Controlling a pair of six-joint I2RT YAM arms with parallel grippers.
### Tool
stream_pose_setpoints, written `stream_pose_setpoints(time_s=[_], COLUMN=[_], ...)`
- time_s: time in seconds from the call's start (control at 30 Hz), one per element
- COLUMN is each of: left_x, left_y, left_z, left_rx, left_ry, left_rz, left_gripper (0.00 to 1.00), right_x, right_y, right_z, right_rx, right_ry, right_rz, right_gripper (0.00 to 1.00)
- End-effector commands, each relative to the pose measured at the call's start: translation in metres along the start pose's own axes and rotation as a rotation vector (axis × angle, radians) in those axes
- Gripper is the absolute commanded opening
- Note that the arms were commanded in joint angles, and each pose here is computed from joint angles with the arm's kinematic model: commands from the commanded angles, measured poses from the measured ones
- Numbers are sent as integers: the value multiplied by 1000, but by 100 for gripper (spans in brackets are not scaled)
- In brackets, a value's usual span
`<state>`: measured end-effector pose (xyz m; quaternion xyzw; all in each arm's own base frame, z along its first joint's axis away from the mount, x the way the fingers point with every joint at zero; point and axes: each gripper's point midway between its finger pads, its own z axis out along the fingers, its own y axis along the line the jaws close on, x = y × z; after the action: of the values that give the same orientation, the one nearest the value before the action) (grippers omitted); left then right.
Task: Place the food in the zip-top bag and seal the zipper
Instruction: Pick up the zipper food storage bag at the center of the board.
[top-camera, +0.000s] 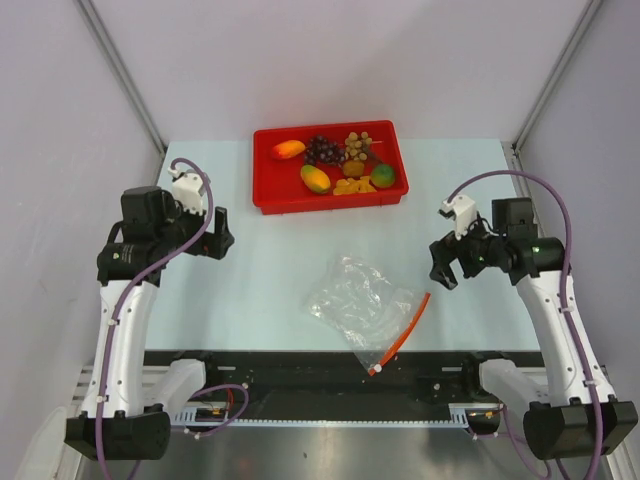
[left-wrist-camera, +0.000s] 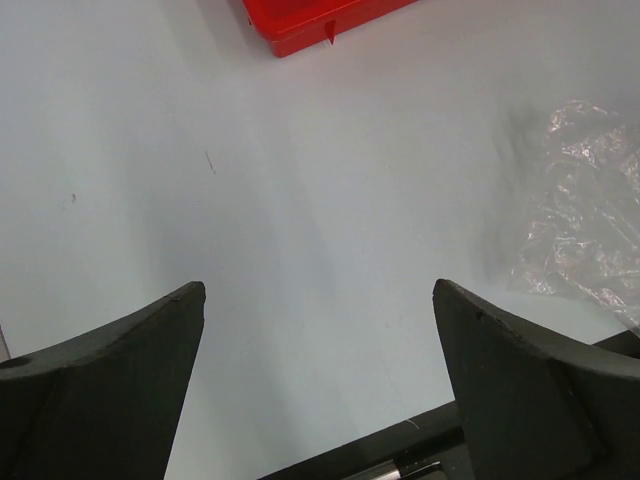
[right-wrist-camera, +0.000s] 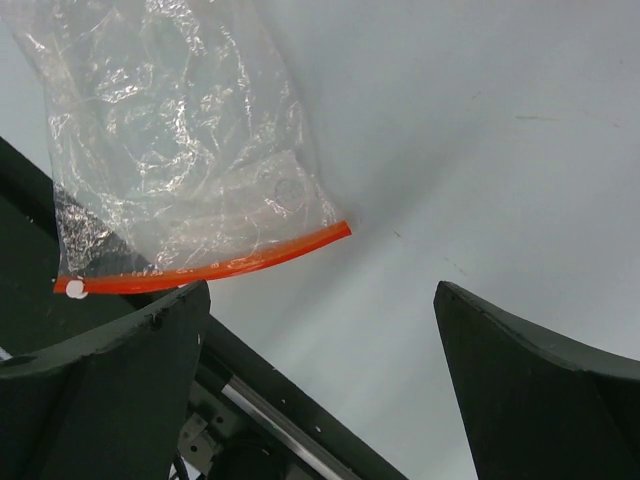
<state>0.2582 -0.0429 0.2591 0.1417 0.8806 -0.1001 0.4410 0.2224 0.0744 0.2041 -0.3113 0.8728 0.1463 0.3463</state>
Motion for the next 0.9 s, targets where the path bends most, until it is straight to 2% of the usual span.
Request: stream_pose_setpoints(time_s=[0.0,0.2,0.4,0.5,0.77,0.87], left_x=[-11,-2,-8,-10,-5,-3], left_y=[1,-5,-15,-25,-43,-47], left_z=[-4,1,0,-2,-2,0], left_rx=[-13,23,69,120,219,248], left_ry=[-49,-25,-90,-125,-180,-182], left_rz=[20,11,20,36,114,130], left_gripper=[100,100,100,100,100,100], right_x=[5,11,22,19,30,29], right_y=[14,39,67,77,61,57], right_z=[14,44,98,128,185,195], right_rx=[-77,-204,-268,-268,-205,-210], right_ry=[44,121,233,230,293,281], right_rz=[-74,-152,-255,-280,-217,-179], right_gripper=[100,100,100,100,98,89])
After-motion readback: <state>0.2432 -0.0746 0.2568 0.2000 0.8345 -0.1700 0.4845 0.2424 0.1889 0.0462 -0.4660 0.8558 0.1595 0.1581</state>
